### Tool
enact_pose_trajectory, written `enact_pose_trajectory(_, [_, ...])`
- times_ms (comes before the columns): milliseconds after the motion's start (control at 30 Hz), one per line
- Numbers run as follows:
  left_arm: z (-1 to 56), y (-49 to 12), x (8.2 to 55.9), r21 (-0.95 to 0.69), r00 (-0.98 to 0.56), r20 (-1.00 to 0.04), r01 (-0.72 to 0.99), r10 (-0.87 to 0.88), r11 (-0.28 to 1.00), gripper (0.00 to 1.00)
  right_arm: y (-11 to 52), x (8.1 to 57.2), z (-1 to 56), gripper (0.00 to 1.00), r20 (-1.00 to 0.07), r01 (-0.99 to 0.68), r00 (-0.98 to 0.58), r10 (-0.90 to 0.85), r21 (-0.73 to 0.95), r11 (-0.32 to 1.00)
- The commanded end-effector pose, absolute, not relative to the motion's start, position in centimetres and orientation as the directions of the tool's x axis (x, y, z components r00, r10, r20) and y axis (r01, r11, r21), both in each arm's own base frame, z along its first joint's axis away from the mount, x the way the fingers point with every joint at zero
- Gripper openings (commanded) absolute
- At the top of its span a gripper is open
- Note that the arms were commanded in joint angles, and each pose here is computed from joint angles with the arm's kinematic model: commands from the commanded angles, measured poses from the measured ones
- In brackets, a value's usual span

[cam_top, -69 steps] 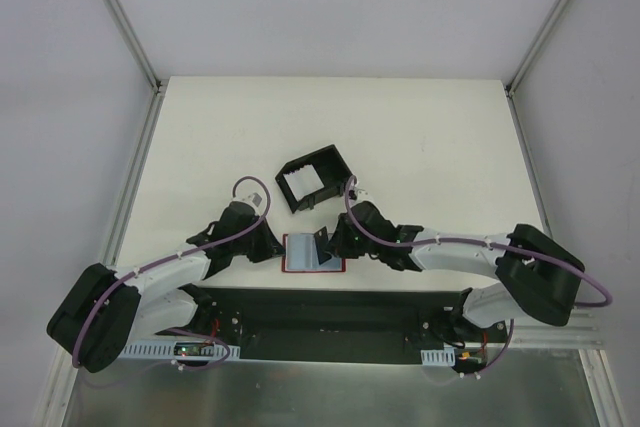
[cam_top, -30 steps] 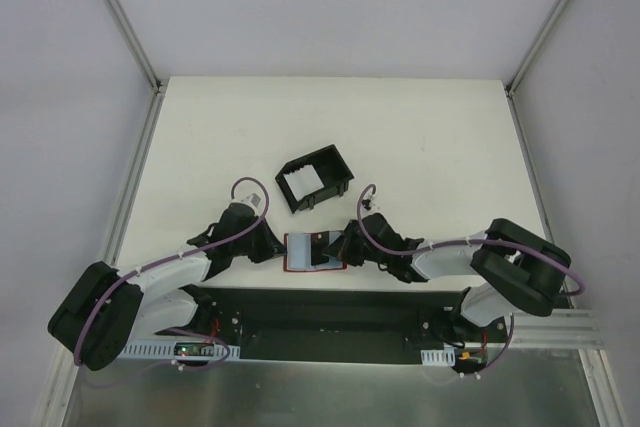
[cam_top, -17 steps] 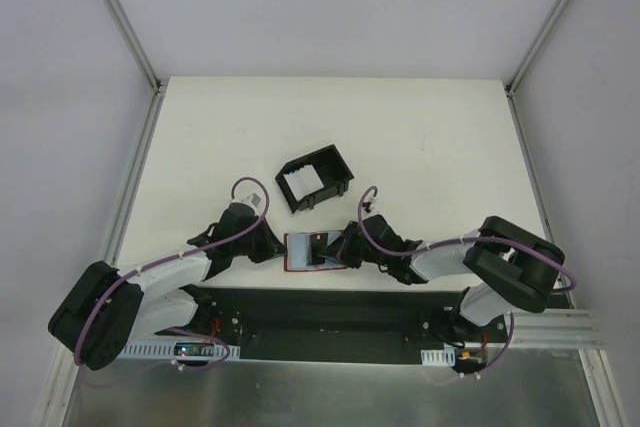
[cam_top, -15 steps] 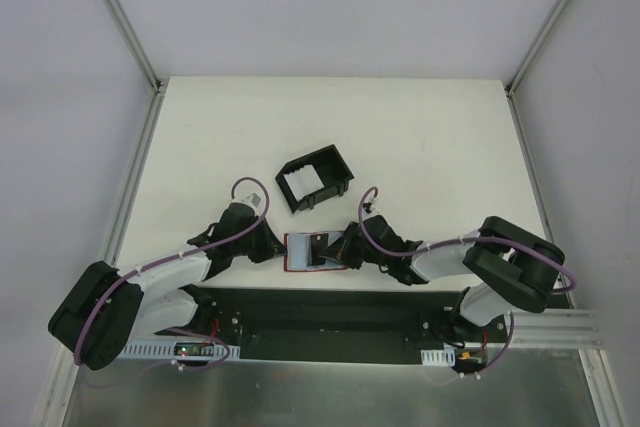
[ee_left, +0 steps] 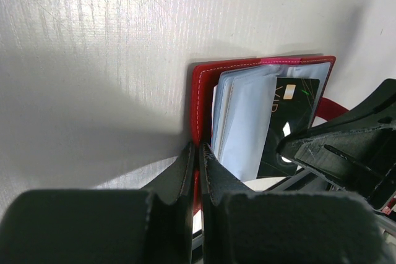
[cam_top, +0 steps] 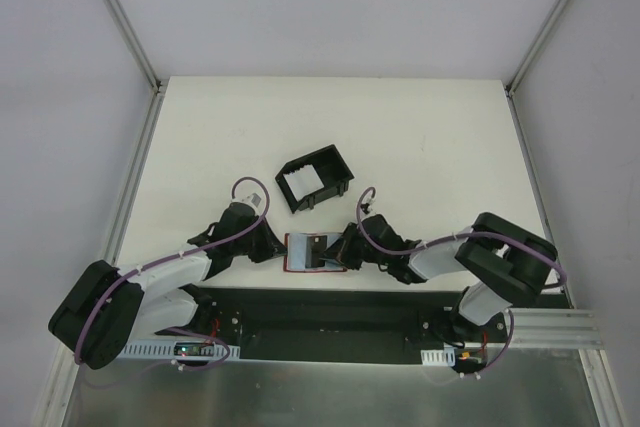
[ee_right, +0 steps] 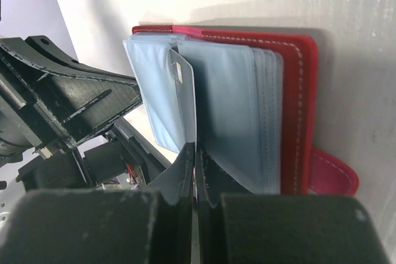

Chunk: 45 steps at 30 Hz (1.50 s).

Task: Put the credit cards into the card holder
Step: Insert the credit card into the card holder.

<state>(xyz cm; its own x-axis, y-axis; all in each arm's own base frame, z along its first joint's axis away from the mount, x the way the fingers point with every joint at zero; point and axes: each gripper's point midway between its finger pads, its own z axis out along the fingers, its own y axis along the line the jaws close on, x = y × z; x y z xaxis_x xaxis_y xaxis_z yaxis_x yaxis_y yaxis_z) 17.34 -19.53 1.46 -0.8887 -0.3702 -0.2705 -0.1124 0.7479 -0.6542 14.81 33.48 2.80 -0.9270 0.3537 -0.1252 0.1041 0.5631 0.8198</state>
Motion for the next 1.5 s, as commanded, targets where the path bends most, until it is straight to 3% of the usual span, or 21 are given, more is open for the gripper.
enact_pose_trajectory(0, [-0.3,-18.2,16.3,-0.588,-0.905,-0.252,-0.138,-0.342,0.797,0.0,34.7,14.1,2.3,0.0,-0.101,0.072,-0.959,0.265,0.819,0.569])
enact_pose_trajectory(333, [-0.2,-18.3,16.4,-0.585,-0.907,-0.254,-0.132,-0.335,0.8,0.0,36.2,14.6,2.1,0.01,-0.088,0.053,-0.972,0.219,0.823,0.565])
enact_pose_trajectory(467, [-0.1,-18.3,16.5,-0.588,-0.906,-0.256,-0.131,-0.337,0.798,0.0,34.8,15.0,2.3,0.21,-0.155,0.023,-0.961,0.228,0.779,0.627])
enact_pose_trajectory(600, [-0.2,-18.3,16.4,-0.588,-0.908,-0.254,-0.13,-0.334,0.798,0.0,32.4,15.6,2.4,0.41,-0.271,-0.043,-0.947,0.17,0.634,0.772])
enact_pose_trajectory(733, [-0.1,-18.3,16.4,-0.59,-0.908,-0.256,-0.125,-0.332,0.798,0.0,31.4,16.7,3.2,0.48,-0.36,-0.081,-0.921,0.149,0.551,0.83])
enact_pose_trajectory(933, [0.1,-18.5,16.4,-0.595,-0.909,-0.257,-0.119,-0.329,0.795,0.0,33.5,15.9,2.9,0.48,-0.319,-0.116,-0.944,0.085,0.563,0.818])
enact_pose_trajectory(1467, [0.1,-18.4,16.4,-0.597,-0.907,-0.259,-0.119,-0.331,0.794,0.0,38.4,16.3,4.9,0.43,-0.36,-0.263,-0.932,-0.031,0.617,0.742])
